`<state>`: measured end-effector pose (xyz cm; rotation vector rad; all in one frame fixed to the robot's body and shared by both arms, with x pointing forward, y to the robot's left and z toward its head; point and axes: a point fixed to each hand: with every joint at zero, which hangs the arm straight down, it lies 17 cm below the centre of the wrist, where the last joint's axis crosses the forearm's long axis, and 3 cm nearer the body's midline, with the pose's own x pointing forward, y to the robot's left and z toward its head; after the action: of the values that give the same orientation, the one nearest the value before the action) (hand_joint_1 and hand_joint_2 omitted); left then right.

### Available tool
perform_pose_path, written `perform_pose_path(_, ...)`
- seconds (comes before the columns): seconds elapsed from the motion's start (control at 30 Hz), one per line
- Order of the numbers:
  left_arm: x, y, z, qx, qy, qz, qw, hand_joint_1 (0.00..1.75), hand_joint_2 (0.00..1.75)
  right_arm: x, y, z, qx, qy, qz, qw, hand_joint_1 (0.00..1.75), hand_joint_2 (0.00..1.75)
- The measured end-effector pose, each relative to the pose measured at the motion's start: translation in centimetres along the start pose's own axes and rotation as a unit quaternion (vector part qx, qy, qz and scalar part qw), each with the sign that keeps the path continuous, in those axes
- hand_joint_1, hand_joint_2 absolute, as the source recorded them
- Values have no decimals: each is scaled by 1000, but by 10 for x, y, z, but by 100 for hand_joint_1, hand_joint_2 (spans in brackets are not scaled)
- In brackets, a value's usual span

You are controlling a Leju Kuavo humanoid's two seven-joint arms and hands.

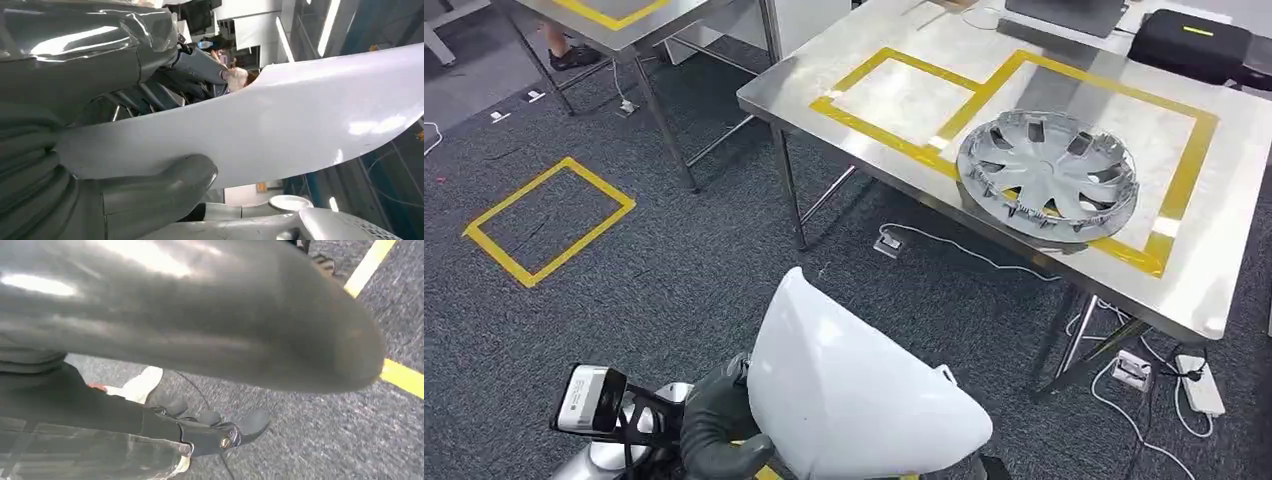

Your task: Take the parts from the cabinet and place them on the table.

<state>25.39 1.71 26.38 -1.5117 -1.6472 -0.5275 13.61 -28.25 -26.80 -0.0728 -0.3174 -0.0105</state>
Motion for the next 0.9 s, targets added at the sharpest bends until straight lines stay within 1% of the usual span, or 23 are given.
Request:
perform_pose_path(0.53, 4, 1, 0, 0, -2, -7, 1000, 175, 175, 11, 6, -1, -3, -3, 0, 1000, 0, 0)
perform_pose_path(0.9, 3, 1, -1, 0, -2, -11, 1000, 175, 175, 18, 13, 0, 4, -19, -2, 1000, 0, 0)
